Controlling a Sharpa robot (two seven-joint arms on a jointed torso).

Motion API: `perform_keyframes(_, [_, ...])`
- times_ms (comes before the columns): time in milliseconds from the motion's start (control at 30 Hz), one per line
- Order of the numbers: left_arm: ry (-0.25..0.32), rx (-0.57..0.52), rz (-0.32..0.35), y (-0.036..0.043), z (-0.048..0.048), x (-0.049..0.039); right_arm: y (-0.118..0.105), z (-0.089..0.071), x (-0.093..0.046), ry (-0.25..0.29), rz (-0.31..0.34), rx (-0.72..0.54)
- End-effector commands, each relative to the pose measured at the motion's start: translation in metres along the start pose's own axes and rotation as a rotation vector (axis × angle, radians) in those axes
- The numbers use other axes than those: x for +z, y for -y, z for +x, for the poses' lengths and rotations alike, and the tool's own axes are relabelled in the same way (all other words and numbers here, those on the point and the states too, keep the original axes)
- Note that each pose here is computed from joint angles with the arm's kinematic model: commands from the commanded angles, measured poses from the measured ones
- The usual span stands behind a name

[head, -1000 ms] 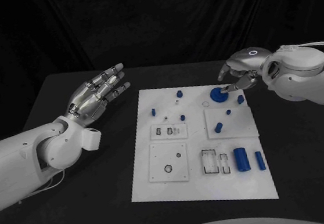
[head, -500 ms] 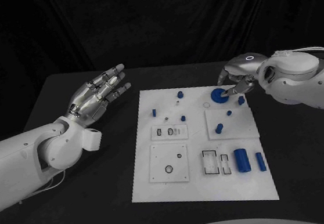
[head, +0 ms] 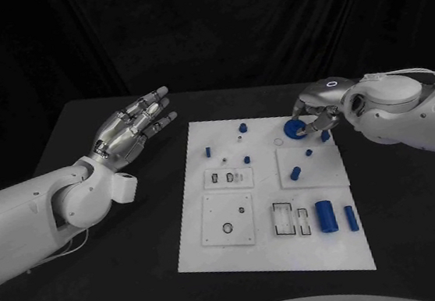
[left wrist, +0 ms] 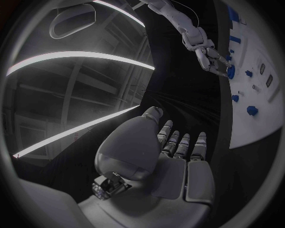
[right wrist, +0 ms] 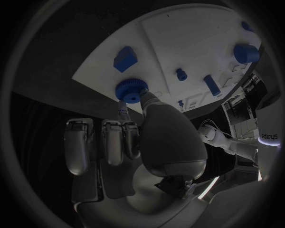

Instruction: Assemble the parts on the task board

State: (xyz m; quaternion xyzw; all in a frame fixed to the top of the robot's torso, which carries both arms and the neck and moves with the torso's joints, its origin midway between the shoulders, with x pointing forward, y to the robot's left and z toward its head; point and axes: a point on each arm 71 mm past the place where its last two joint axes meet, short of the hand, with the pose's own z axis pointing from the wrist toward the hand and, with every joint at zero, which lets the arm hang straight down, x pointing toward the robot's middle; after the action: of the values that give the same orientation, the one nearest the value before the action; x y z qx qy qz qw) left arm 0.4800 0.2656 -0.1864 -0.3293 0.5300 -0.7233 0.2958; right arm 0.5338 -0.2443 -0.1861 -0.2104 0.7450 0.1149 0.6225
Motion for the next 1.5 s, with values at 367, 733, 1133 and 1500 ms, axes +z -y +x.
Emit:
perform_keyframes(367, [-0.013,-0.012,0.056,0.0039,0.0015,0.0005,0.000,0.009,0.002,-0.062,0.019,-0.004])
perform_keyframes(733, [-0.014,-0.012,0.057,0.0038,0.0014,0.0004,-0.002,0.007,0.000,-0.033,-0.003,0.001])
perform_keyframes(1133, [-0.006,-0.008,0.056,0.0043,-0.0001,-0.0008,-0.013,-0.021,-0.011,0.055,-0.055,0.003])
perform_keyframes(1500, [-0.016,-0.012,0.054,0.0024,0.0030,0.0032,-0.045,-0.041,-0.002,0.070,-0.140,-0.008])
